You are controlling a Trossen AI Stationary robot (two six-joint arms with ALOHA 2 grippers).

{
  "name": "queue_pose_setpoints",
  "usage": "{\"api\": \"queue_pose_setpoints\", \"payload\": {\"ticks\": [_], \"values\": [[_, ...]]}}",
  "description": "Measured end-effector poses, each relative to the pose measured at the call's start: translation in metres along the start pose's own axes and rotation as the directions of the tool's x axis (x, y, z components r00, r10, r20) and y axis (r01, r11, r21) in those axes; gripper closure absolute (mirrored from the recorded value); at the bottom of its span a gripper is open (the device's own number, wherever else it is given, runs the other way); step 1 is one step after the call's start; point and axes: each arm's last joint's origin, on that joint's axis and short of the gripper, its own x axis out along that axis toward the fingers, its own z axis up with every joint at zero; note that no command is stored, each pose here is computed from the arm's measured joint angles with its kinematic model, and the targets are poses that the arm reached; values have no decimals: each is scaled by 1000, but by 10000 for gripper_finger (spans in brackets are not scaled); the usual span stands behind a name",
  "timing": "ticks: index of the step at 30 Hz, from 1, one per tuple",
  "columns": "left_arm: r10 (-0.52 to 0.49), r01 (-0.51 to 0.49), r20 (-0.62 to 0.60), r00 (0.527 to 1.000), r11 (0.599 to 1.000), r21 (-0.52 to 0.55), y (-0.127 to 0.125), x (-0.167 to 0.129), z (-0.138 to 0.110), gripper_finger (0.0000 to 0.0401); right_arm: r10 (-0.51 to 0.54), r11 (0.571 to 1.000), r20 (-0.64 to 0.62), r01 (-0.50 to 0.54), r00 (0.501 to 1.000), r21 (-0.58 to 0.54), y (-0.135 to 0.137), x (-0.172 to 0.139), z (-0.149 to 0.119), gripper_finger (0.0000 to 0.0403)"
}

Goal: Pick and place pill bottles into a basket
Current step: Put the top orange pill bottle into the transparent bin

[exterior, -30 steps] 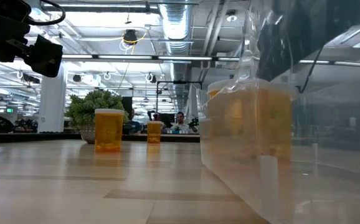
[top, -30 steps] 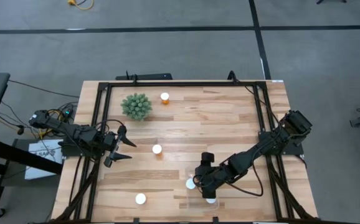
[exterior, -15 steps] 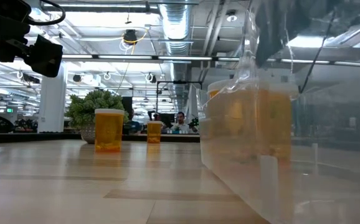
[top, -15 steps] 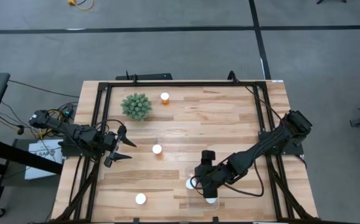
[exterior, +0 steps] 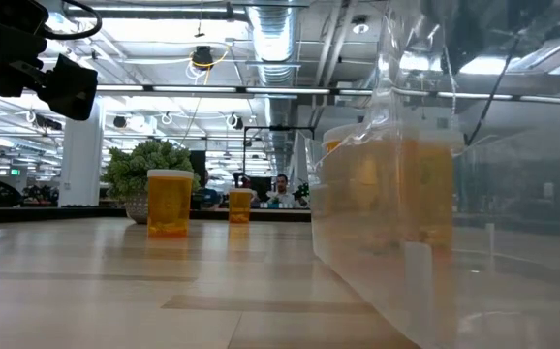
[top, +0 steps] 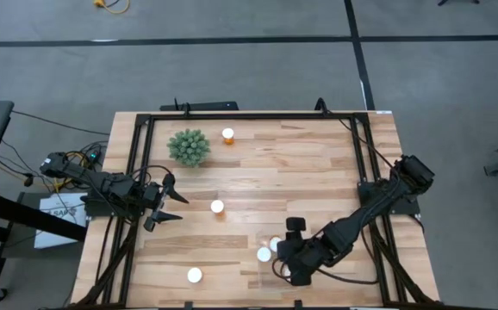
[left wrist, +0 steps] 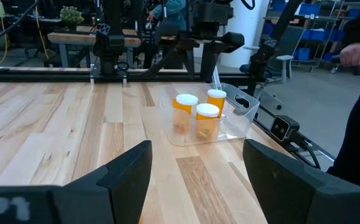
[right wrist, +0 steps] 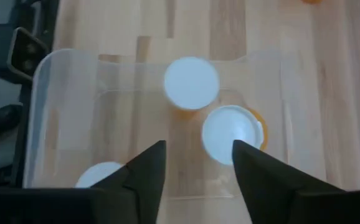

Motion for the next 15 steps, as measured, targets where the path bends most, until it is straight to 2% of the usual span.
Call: {"api": "queue_pose_setpoints", "payload": {"ticks": [8, 15], "values": [[0, 0, 0, 1000, 1000, 0, 0, 0, 0, 159, -9, 1000, -12, 9, 1000, -7, 3, 8, -1, 311], [0, 0, 0, 1000, 1000, 0, 0, 0, 0, 159, 24, 999, -60, -26, 998, -35, 9, 32, -4, 323]]}}
